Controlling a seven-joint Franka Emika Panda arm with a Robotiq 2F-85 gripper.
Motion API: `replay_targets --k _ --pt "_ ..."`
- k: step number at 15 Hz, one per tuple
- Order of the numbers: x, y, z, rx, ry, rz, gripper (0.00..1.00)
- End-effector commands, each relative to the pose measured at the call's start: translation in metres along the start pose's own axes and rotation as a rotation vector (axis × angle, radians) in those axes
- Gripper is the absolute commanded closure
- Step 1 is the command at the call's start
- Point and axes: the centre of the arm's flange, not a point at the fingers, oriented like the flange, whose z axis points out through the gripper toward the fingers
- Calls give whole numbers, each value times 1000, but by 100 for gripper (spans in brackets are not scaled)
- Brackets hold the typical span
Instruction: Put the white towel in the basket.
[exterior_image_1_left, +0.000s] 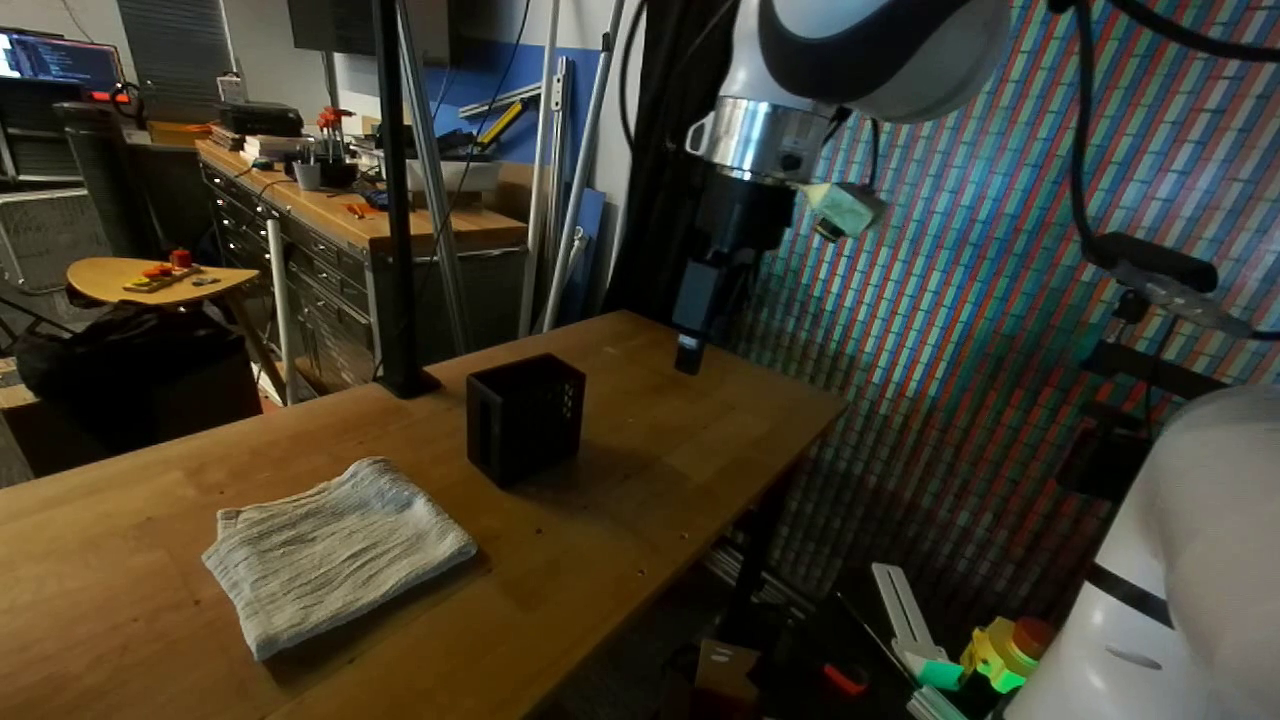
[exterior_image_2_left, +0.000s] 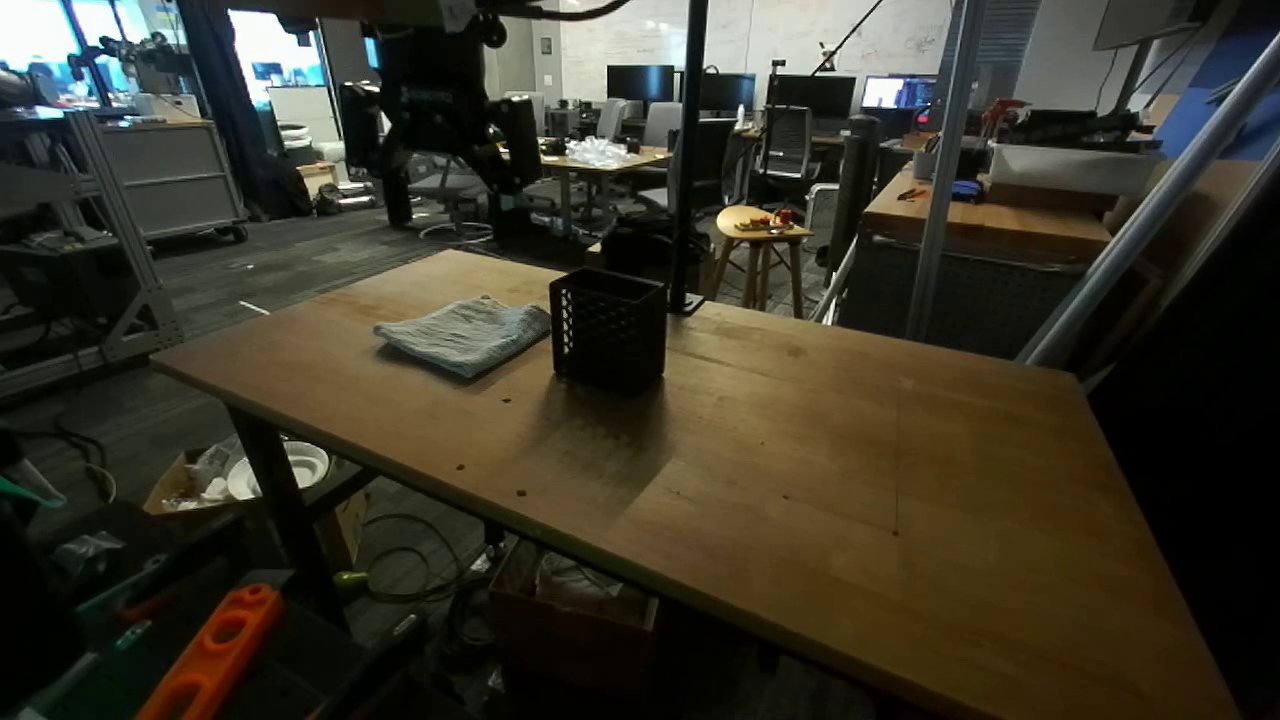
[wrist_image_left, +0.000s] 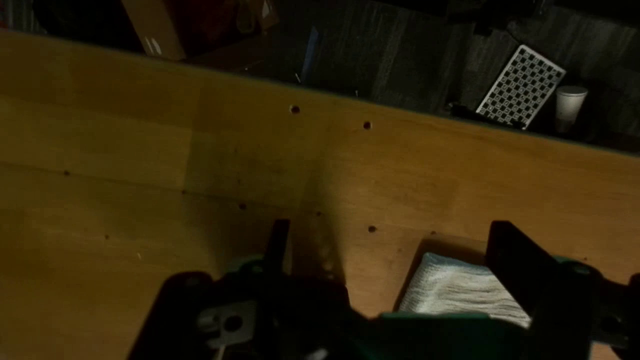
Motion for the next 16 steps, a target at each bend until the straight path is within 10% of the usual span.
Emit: replay_targets --k 1,10,16 --pt "85 -24 5 -28 20 -62 0" --pt "212 -141 34 -160 -19 -305 0" --pt "255 -151 62 -175 4 -423 0"
